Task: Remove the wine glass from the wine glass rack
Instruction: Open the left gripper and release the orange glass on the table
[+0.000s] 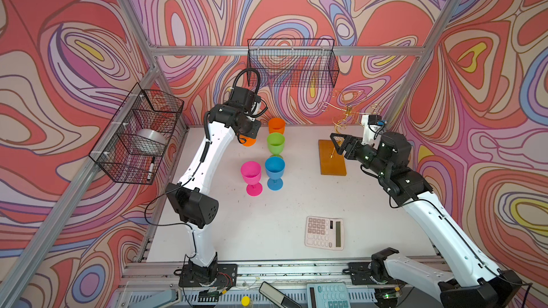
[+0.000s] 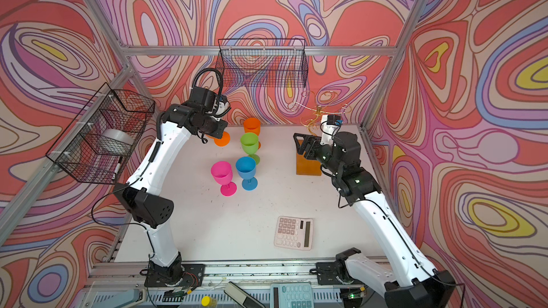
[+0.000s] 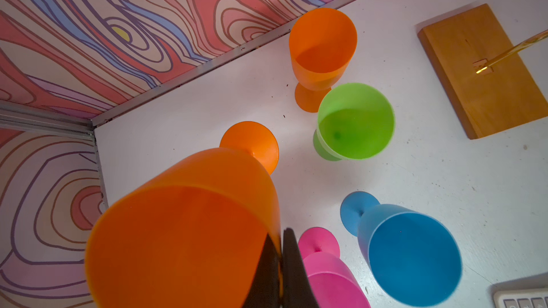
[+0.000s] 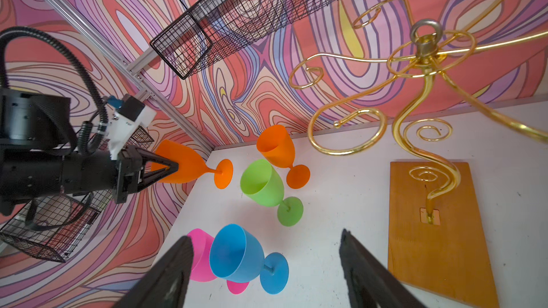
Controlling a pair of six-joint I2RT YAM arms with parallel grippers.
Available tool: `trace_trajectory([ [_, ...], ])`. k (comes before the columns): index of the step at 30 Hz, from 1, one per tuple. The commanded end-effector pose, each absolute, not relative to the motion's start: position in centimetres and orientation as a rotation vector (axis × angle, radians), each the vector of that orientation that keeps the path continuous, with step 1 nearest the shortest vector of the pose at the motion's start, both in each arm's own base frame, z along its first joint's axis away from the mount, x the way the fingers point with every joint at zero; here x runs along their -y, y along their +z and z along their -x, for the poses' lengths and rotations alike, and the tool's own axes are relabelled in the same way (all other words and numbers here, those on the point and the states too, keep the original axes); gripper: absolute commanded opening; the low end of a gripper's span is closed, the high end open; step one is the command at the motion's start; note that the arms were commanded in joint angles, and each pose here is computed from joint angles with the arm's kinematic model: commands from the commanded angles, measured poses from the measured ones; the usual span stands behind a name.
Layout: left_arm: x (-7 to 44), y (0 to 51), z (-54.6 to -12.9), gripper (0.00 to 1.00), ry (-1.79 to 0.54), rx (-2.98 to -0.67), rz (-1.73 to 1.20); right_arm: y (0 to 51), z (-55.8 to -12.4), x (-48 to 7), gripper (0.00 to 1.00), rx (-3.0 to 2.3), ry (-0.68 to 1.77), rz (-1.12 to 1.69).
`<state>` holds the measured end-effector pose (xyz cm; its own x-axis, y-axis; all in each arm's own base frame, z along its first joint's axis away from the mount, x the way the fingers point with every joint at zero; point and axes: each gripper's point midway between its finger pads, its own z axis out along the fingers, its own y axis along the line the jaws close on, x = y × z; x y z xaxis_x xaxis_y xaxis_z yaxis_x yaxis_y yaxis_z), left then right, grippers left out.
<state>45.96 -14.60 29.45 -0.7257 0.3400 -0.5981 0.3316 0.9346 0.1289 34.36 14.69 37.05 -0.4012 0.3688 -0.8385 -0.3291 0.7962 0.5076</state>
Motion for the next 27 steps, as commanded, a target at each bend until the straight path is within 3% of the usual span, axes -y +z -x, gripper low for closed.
trace_trajectory([
  [1,13.9,27.2,-45.9,0.0,0.061,-2.534,-0.465,37.5,-34.2,-15.0,0.82,-1.833,0.732,0.005],
  [14,15.5,19.1,-48.3,0.0,0.015,-2.676,-0.46,36.1,-33.9,-14.7,0.82,-1.867,0.686,0.012],
  [27,15.6,16.3,-47.7,0.0,0.007,-2.746,-0.462,35.7,-33.7,-13.4,0.83,-1.873,0.603,-0.022],
])
